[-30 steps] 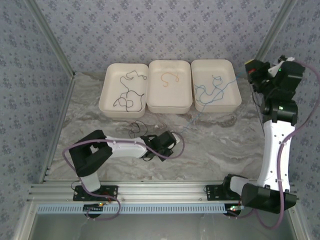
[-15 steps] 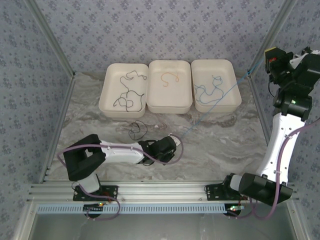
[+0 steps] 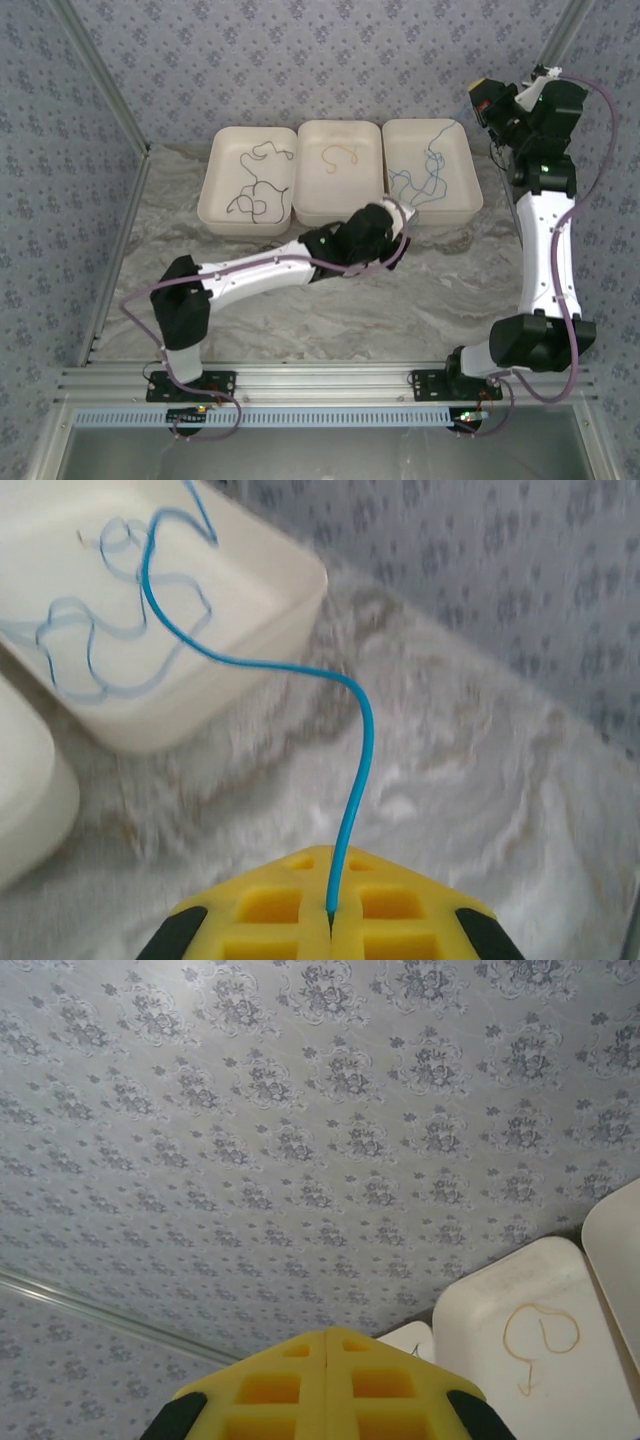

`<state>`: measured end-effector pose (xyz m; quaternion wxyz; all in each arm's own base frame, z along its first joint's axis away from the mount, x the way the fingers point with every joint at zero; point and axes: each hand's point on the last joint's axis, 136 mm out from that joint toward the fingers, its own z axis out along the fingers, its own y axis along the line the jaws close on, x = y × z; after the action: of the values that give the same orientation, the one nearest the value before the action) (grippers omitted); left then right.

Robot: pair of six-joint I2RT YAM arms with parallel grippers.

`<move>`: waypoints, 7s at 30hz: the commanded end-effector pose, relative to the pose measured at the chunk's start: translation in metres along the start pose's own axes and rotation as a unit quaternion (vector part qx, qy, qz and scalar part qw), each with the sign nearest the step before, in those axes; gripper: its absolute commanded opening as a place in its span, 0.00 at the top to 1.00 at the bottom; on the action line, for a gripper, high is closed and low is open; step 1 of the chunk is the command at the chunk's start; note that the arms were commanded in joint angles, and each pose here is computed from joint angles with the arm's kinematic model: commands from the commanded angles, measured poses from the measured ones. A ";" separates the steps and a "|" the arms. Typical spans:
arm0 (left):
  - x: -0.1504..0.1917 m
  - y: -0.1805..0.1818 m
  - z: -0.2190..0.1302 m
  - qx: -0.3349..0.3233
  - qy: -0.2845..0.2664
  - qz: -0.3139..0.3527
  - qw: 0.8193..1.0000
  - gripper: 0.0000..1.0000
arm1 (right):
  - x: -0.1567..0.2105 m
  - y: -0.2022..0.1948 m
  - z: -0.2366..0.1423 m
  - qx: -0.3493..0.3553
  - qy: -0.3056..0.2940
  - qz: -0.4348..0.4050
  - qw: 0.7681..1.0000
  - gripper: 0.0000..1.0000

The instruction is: Untangle the cables

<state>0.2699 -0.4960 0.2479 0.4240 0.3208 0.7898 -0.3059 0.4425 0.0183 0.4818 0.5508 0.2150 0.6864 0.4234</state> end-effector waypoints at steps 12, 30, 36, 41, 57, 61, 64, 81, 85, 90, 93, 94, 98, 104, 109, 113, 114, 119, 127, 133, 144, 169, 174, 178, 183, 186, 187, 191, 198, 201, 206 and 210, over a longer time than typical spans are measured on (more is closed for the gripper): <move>-0.038 0.061 0.135 0.059 -0.010 -0.085 0.995 1.00 | -0.010 -0.077 0.092 0.022 -0.048 -0.079 0.995 1.00; -0.056 0.084 0.115 -0.004 0.007 -0.120 0.993 0.30 | 0.069 -0.234 0.175 0.191 0.086 -0.072 0.975 1.00; -0.068 0.105 0.048 -0.024 -0.054 -0.166 0.984 0.29 | 0.079 -0.247 0.176 0.261 0.130 -0.106 0.951 0.62; -0.039 0.145 -0.009 -0.079 -0.061 -0.208 0.973 0.30 | 0.070 -0.231 0.149 0.253 0.095 -0.104 0.957 0.45; 0.140 0.254 -0.164 -0.252 0.000 -0.361 0.898 0.39 | 0.131 -0.165 0.012 0.214 0.057 -0.144 0.965 0.48; 0.152 0.248 -0.170 -0.243 -0.001 -0.373 0.895 0.41 | 0.147 -0.183 0.032 0.239 0.120 -0.139 0.953 0.50; 0.154 0.242 -0.173 -0.237 -0.008 -0.373 0.897 0.43 | 0.163 -0.203 0.053 0.247 0.159 -0.114 0.949 0.50; 0.155 0.228 -0.176 -0.229 -0.015 -0.356 0.906 0.44 | 0.218 -0.284 0.163 0.284 0.140 0.337 0.887 0.37; 0.152 0.225 -0.179 -0.225 -0.016 -0.352 0.909 0.45 | 0.224 -0.292 0.175 0.287 0.128 0.383 0.869 0.36; 0.152 0.224 -0.187 -0.228 -0.021 -0.347 0.909 0.46 | 0.240 -0.300 0.179 0.298 0.132 0.418 0.848 0.36; 0.151 0.225 -0.190 -0.231 -0.023 -0.343 0.910 0.47 | 0.241 -0.305 0.180 0.303 0.123 0.420 0.847 0.43; 0.151 0.224 -0.191 -0.232 -0.023 -0.342 0.910 0.47 | 0.240 -0.307 0.182 0.301 0.119 0.422 0.847 0.52; 0.150 0.223 -0.193 -0.232 -0.022 -0.341 0.911 0.49 | 0.230 -0.312 0.189 0.284 0.099 0.426 0.853 0.97; 0.157 0.222 -0.192 -0.232 -0.017 -0.341 0.911 0.51 | 0.178 -0.296 0.183 0.239 0.045 0.417 0.876 1.00; 0.160 0.220 -0.187 -0.232 -0.010 -0.336 0.913 0.52 | 0.135 -0.288 0.178 0.219 0.004 0.410 0.886 1.00; 0.165 0.221 -0.185 -0.236 -0.007 -0.334 0.912 0.53 | 0.118 -0.299 0.171 0.232 -0.028 0.398 0.887 1.00; 0.167 0.221 -0.186 -0.237 -0.006 -0.335 0.912 0.53 | 0.115 -0.304 0.170 0.232 -0.034 0.400 0.886 1.00; 0.169 0.223 -0.187 -0.245 -0.002 -0.329 0.912 0.53 | 0.112 -0.326 0.168 0.238 -0.050 0.405 0.881 1.00; 0.188 0.244 -0.189 -0.272 0.027 -0.371 0.887 0.46 | 0.124 -0.312 0.180 0.239 0.021 0.354 0.904 0.40; 0.203 0.255 -0.181 -0.261 0.050 -0.393 0.880 0.46 | 0.103 -0.244 0.139 0.219 0.015 0.253 0.942 0.32; 0.230 0.257 -0.170 -0.257 0.084 -0.386 0.882 0.53 | 0.212 -0.160 0.022 0.192 0.122 0.023 0.973 0.36; 0.262 0.237 -0.193 -0.233 0.081 -0.359 0.900 1.00 | 0.483 -0.091 -0.036 0.082 0.390 -0.208 0.893 0.37; 0.271 0.232 -0.210 -0.241 0.074 -0.357 0.900 1.00 | 0.516 -0.074 -0.002 0.024 0.452 -0.319 0.833 0.34; 0.272 0.233 -0.214 -0.244 0.073 -0.357 0.899 1.00 | 0.542 -0.087 0.018 0.027 0.494 -0.373 0.785 0.35; 0.272 0.232 -0.213 -0.242 0.075 -0.359 0.899 1.00 | 0.564 -0.094 0.026 0.015 0.517 -0.375 0.769 0.43; 0.272 0.233 -0.212 -0.243 0.075 -0.359 0.898 1.00 | 0.571 -0.094 0.030 0.013 0.520 -0.370 0.770 0.47; 0.272 0.233 -0.212 -0.243 0.075 -0.359 0.898 1.00 | 0.574 -0.094 0.031 0.012 0.521 -0.367 0.771 0.48; 0.272 0.233 -0.213 -0.243 0.075 -0.360 0.897 1.00 | 0.580 -0.095 0.037 0.013 0.523 -0.362 0.771 0.50; 0.273 0.232 -0.213 -0.243 0.075 -0.361 0.897 1.00 | 0.585 -0.100 0.052 0.013 0.522 -0.340 0.782 0.67; 0.274 0.232 -0.214 -0.243 0.074 -0.363 0.896 1.00 | 0.588 -0.096 0.055 0.007 0.524 -0.336 0.783 0.75; 0.275 0.233 -0.220 -0.255 0.073 -0.368 0.891 1.00 | 0.566 -0.099 0.056 0.037 0.484 -0.339 0.806 1.00; 0.277 0.235 -0.229 -0.272 0.067 -0.375 0.884 1.00 | 0.510 -0.101 0.046 0.067 0.401 -0.310 0.859 1.00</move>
<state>0.2262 -0.1223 0.0644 0.2962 -0.0890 0.9278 -0.2085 0.3302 0.3963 0.0610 0.2420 -0.2338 0.9138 0.2276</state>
